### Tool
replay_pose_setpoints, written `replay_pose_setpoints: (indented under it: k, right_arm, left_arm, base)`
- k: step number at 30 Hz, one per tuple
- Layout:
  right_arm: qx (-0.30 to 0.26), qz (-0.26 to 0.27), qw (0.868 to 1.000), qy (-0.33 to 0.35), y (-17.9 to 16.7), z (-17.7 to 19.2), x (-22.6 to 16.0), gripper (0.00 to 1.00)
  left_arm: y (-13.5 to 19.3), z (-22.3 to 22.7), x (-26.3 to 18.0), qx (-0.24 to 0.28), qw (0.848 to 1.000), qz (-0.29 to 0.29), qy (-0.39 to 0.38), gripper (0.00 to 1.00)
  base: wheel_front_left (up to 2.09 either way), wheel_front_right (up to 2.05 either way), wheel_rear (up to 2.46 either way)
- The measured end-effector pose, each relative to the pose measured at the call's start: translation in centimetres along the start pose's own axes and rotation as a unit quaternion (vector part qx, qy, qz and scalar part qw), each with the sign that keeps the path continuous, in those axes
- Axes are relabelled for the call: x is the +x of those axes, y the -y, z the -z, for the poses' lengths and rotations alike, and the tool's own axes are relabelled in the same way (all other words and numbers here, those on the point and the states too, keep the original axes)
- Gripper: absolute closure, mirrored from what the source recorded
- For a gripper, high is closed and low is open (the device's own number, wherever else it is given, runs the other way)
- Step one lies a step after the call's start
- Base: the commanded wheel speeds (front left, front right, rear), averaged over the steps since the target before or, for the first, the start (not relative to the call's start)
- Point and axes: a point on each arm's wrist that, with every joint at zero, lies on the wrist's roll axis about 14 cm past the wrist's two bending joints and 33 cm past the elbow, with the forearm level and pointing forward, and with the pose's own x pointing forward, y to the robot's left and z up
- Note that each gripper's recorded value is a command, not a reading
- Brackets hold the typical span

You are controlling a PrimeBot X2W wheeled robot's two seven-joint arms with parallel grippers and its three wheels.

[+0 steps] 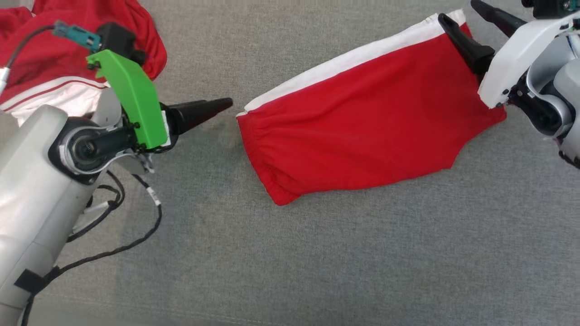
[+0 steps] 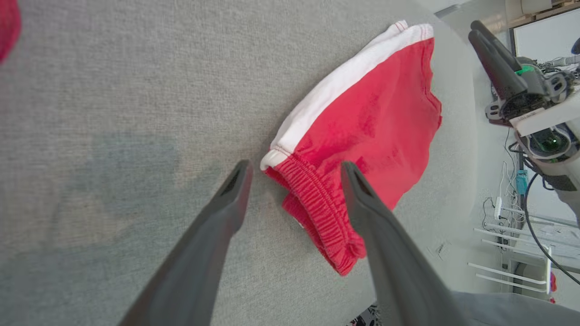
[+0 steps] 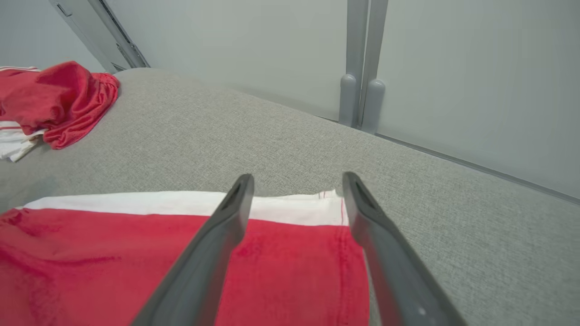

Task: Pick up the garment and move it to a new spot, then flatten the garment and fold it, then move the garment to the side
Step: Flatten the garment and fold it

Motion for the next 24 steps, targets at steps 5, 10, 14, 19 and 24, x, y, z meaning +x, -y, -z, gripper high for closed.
replay_pose_setpoints:
  k: [5, 10, 14, 19, 24]
  right_arm:
    - [0.010, 0.016, 0.999, 0.046, -0.5, -1.5, -2.1, 0.00]
    - [0.024, 0.050, 0.997, 0.050, 0.4, -1.0, -4.2, 0.00]
    - [0.037, 0.072, 0.996, 0.038, 1.4, 0.1, -4.5, 0.00]
    - [0.071, 0.095, 0.993, -0.011, 2.7, 2.6, -3.6, 0.00]
    - [0.110, 0.088, 0.985, -0.096, 2.3, 6.1, -2.1, 0.00]
  left_arm:
    - [-0.1, -3.3, -3.5, 0.098, 0.987, -0.049, 0.122, 0.00]
    - [0.6, -4.7, -6.4, 0.160, 0.951, -0.081, 0.250, 0.00]
    - [0.7, -4.5, -8.5, 0.175, 0.918, -0.103, 0.340, 0.00]
    - [-0.6, -2.3, -9.9, 0.166, 0.891, -0.138, 0.399, 0.00]
    - [-2.2, 0.8, -10.0, 0.113, 0.890, -0.156, 0.414, 0.00]
  base:
    - [0.00, 0.00, 0.00]
    - [0.00, 0.00, 0.00]
    - [0.00, 0.00, 0.00]
    - [0.00, 0.00, 0.00]
    - [0.00, 0.00, 0.00]
